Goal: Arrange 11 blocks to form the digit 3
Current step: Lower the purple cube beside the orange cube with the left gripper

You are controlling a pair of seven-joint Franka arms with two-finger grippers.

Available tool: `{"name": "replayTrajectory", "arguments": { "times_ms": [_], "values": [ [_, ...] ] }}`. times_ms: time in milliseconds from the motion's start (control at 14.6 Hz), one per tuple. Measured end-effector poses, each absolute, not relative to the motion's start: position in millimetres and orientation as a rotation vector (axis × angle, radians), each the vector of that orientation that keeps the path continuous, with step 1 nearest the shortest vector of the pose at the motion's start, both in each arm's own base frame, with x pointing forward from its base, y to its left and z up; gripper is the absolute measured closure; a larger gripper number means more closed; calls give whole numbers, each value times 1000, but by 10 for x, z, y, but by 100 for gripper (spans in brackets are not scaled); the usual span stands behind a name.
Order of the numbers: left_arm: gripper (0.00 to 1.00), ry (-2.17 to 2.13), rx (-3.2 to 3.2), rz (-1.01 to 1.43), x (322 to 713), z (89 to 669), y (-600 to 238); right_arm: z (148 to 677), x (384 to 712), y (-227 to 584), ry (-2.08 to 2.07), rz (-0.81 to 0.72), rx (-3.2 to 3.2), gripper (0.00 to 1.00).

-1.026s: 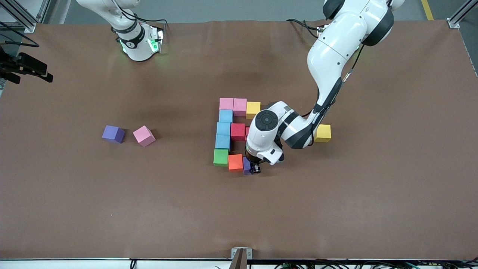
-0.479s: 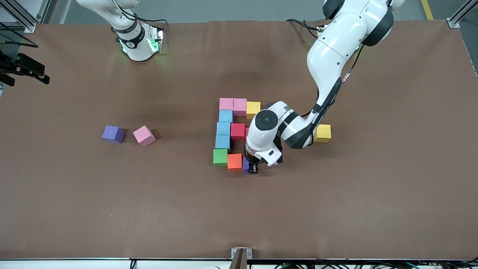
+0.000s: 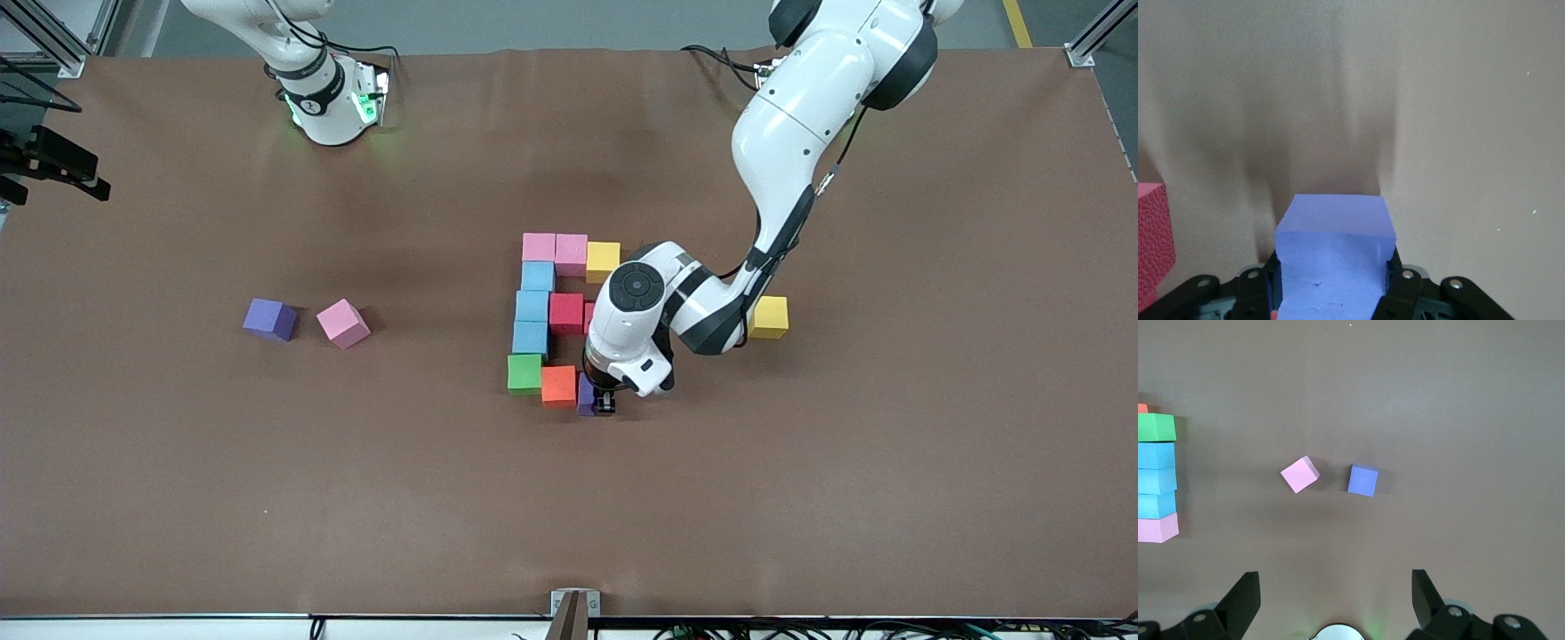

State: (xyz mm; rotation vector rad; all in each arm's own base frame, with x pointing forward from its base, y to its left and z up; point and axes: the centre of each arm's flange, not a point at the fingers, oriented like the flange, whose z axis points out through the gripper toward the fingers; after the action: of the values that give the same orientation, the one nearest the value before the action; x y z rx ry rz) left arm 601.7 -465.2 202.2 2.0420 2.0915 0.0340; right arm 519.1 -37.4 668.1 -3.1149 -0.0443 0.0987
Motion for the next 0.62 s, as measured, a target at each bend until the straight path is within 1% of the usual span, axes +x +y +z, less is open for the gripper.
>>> {"name": "replayTrajectory", "arguments": {
  "times_ms": [410,616],
  "values": [
    [43,2206,1963,-31,6051,2028,-4602,6980,5139,-372,-50,26,-3116,0],
    [43,2230,1965,-48,6042,2028,-4602,6996,5099,-371,-50,61,-3113,0]
  ]
}}
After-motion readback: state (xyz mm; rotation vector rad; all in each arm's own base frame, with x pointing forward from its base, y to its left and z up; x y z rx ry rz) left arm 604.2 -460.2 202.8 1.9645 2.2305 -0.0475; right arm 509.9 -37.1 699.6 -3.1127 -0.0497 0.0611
